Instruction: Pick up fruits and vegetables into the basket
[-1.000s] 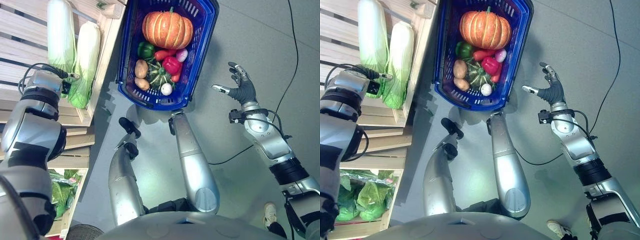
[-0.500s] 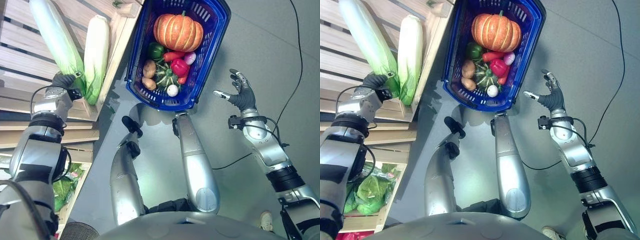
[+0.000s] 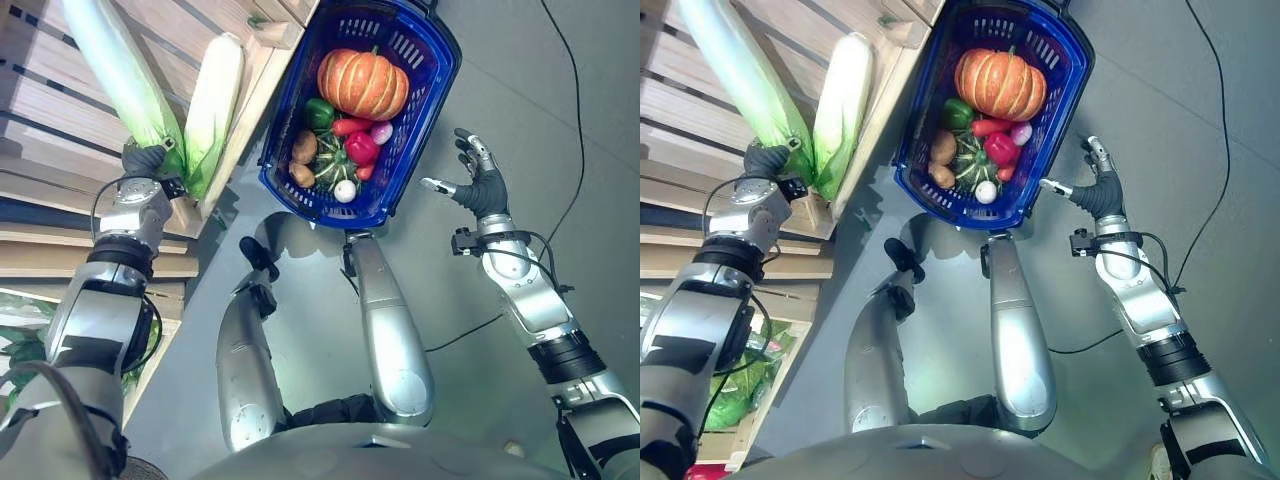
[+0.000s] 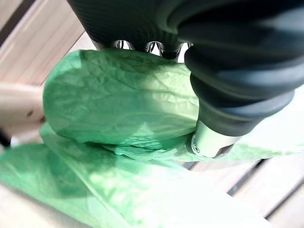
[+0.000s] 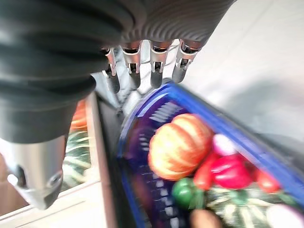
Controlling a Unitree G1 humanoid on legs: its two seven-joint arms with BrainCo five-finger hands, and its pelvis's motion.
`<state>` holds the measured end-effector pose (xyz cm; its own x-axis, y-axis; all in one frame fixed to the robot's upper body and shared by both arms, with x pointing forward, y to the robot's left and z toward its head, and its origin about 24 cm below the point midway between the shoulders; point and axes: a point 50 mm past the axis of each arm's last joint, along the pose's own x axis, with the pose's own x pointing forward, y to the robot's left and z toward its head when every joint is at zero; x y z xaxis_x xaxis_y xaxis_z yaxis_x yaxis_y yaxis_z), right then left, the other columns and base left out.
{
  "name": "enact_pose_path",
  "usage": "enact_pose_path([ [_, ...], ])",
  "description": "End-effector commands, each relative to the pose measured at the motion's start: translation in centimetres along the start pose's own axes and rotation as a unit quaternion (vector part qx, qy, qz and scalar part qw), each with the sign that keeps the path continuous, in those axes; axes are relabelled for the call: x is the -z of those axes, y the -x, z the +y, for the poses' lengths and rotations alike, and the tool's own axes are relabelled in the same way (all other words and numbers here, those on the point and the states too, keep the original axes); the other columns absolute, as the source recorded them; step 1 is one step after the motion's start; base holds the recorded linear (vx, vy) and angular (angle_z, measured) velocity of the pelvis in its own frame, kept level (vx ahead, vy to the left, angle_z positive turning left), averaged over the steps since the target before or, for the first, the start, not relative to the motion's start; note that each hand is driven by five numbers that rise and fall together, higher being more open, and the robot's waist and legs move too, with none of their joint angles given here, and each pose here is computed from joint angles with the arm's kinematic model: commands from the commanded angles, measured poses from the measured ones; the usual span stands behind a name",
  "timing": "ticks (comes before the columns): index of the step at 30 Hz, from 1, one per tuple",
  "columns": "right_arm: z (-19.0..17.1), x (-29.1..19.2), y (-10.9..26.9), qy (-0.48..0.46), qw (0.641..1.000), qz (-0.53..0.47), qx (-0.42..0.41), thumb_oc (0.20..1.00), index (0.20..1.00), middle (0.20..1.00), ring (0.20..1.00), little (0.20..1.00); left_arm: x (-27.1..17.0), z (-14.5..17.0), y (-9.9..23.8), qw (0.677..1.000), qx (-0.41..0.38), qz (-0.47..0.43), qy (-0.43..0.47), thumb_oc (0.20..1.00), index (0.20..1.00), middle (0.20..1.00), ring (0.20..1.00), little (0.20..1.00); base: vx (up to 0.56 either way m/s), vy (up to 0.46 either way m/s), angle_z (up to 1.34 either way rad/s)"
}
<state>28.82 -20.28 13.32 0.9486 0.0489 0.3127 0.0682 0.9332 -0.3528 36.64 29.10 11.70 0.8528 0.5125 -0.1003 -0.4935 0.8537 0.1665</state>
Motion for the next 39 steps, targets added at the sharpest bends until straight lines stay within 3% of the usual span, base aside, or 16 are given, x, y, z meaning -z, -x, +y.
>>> enact_pose_path([
  [1, -1.4, -3.3, -0.1, 0.009, 0.995, -0.098, -0.009, 1.000, 1.000, 1.000, 1.000, 1.000, -1.0, 1.0, 0.4, 0.996, -0.028, -0.076, -0.048, 0.200, 0.200, 0.200, 0.200, 0.200, -0.03, -0.032, 0.07],
  [11, -1.9, -7.8, -1.8, 0.003, 0.981, -0.178, -0.080, 1.000, 1.000, 1.000, 1.000, 1.000, -3.8, 2.0, 2.0, 0.963, -0.002, -0.218, -0.161, 0.200, 0.200, 0.200, 0.200, 0.200, -0.03, -0.058, 0.11],
  [17, -0.5, -10.0, -3.2, -0.144, 0.964, -0.171, -0.145, 1.000, 1.000, 1.000, 1.000, 1.000, -6.4, 1.0, 4.0, 0.934, 0.050, -0.309, -0.174, 0.200, 0.200, 0.200, 0.200, 0.200, -0.04, -0.071, 0.15],
  [22, 3.0, -12.1, -3.6, -0.319, 0.903, -0.181, -0.224, 1.000, 1.000, 1.000, 1.000, 1.000, -7.6, -1.4, 6.2, 0.909, 0.102, -0.369, -0.167, 0.200, 0.200, 0.200, 0.200, 0.200, -0.01, -0.091, 0.11],
  [32, 8.6, -12.5, -4.0, -0.533, 0.795, -0.116, -0.264, 1.000, 1.000, 1.000, 1.000, 1.000, -7.9, -6.0, 9.7, 0.855, 0.180, -0.454, -0.177, 0.200, 0.200, 0.200, 0.200, 0.200, -0.01, -0.089, 0.12],
  [36, 9.3, -12.0, -4.4, -0.551, 0.794, -0.097, -0.239, 1.000, 1.000, 1.000, 1.000, 1.000, -7.9, -7.2, 10.3, 0.845, 0.200, -0.460, -0.185, 0.200, 0.200, 0.200, 0.200, 0.200, -0.01, -0.068, 0.18],
  [39, 9.7, -11.5, -4.9, -0.536, 0.813, -0.080, -0.211, 1.000, 1.000, 1.000, 1.000, 1.000, -7.6, -8.1, 10.8, 0.834, 0.215, -0.468, -0.199, 0.200, 0.200, 0.200, 0.200, 0.200, 0.00, -0.044, 0.12],
])
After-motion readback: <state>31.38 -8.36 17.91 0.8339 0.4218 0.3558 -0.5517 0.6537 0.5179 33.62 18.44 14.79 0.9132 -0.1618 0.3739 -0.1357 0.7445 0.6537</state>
